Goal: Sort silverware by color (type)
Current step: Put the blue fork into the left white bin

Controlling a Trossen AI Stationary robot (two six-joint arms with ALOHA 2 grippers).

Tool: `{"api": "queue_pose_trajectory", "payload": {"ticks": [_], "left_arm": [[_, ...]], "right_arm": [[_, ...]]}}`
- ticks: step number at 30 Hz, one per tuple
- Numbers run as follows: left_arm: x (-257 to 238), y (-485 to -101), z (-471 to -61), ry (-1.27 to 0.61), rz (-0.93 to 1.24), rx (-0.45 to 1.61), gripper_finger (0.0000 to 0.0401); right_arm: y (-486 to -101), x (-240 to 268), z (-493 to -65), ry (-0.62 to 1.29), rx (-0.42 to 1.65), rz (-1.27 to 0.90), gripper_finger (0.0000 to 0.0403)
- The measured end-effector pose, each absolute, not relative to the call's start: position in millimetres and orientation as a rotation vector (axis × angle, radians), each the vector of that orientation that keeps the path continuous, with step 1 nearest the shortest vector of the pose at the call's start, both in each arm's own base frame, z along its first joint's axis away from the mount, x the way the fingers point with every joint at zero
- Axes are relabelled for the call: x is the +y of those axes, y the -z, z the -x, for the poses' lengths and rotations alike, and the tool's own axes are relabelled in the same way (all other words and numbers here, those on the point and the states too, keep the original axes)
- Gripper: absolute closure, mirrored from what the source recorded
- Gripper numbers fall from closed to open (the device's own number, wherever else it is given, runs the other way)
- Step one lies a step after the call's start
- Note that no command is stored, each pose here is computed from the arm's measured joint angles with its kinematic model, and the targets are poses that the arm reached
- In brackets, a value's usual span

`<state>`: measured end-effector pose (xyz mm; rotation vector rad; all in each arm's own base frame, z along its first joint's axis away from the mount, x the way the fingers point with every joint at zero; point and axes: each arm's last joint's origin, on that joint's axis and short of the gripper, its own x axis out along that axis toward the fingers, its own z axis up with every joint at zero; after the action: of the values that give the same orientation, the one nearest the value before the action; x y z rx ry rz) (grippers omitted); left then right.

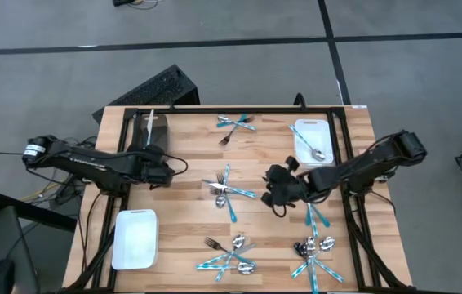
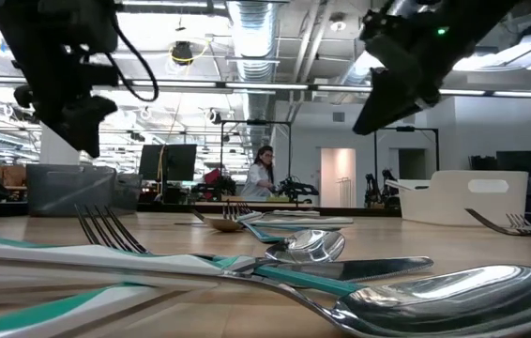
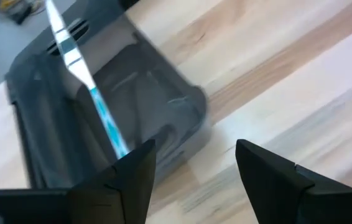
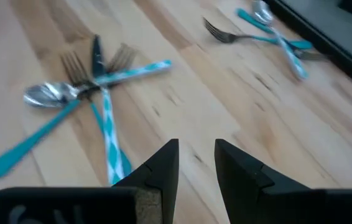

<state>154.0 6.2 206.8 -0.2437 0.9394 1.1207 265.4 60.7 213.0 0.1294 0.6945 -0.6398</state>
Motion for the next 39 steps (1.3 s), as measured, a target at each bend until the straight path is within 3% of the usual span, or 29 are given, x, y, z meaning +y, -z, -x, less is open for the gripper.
{"api": "queue_pose_trajectory", "payload": {"ticks": [14, 23, 31, 39], "left_arm": [[-18.6, -234.3, -176.0, -0.819, 0.196, 0.594, 0.0191], [-24.2, -238.8, -189.3, -0.779, 0.235, 0.493, 0.0191], [-62.6, -202.6, -221.1, -0.725, 0.134, 0.514, 0.0191], [-80.2, -161.2, -248.7, -0.663, 0.103, 0.578, 0.0191]], "right_arm": [[-231.1, 54.0, -267.3, 0.576, 0.619, -0.151, 0.0274], [-238.8, 40.5, -277.5, 0.503, 0.57, -0.191, 0.0274], [-202.0, 49.7, -280.6, 0.561, 0.749, -0.196, 0.0274], [-169.9, 79.0, -294.5, 0.433, 0.811, -0.235, 0.0274]]}}
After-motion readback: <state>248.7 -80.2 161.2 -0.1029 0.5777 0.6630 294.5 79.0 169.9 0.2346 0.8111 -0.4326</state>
